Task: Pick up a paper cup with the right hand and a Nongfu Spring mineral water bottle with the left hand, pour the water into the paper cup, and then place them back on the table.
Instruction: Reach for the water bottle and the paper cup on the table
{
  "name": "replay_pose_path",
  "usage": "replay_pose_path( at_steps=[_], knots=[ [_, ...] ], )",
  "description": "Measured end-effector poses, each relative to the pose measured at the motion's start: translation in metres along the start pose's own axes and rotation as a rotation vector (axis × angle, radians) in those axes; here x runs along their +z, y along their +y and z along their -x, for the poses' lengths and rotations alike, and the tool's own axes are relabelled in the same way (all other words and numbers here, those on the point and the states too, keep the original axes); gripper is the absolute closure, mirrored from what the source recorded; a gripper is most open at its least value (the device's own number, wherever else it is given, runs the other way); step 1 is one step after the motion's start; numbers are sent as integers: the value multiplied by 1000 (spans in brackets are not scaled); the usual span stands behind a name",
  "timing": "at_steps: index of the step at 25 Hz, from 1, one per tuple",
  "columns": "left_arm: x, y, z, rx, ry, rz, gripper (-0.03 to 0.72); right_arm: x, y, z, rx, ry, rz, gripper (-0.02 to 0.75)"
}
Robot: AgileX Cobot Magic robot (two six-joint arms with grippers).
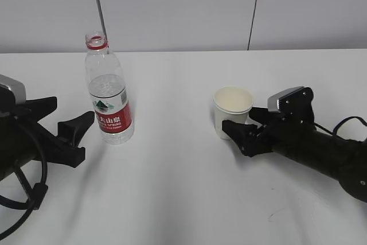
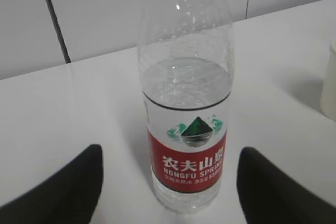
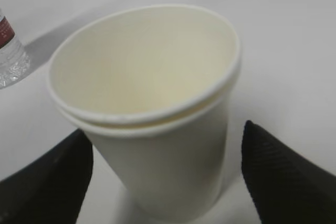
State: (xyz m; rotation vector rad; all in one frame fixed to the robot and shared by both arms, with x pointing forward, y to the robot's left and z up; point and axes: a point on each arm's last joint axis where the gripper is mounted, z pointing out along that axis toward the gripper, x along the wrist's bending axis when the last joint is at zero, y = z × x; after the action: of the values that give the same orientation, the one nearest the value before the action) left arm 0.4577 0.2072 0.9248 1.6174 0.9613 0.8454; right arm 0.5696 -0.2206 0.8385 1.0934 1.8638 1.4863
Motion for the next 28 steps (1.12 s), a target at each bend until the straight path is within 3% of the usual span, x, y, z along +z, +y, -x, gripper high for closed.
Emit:
replay_pose_path(
  at_steps=[13,21,28],
  knots=[
    [0,0,0,0,0,0,197,29,-9,-2,-9,18,16,76],
    [0,6,3,17,-35,63,197,29,-9,-2,-8,16,16,183],
    [4,0,7,12,-71,43,124,30,-9,-2,-8,18,18,197]
  ],
)
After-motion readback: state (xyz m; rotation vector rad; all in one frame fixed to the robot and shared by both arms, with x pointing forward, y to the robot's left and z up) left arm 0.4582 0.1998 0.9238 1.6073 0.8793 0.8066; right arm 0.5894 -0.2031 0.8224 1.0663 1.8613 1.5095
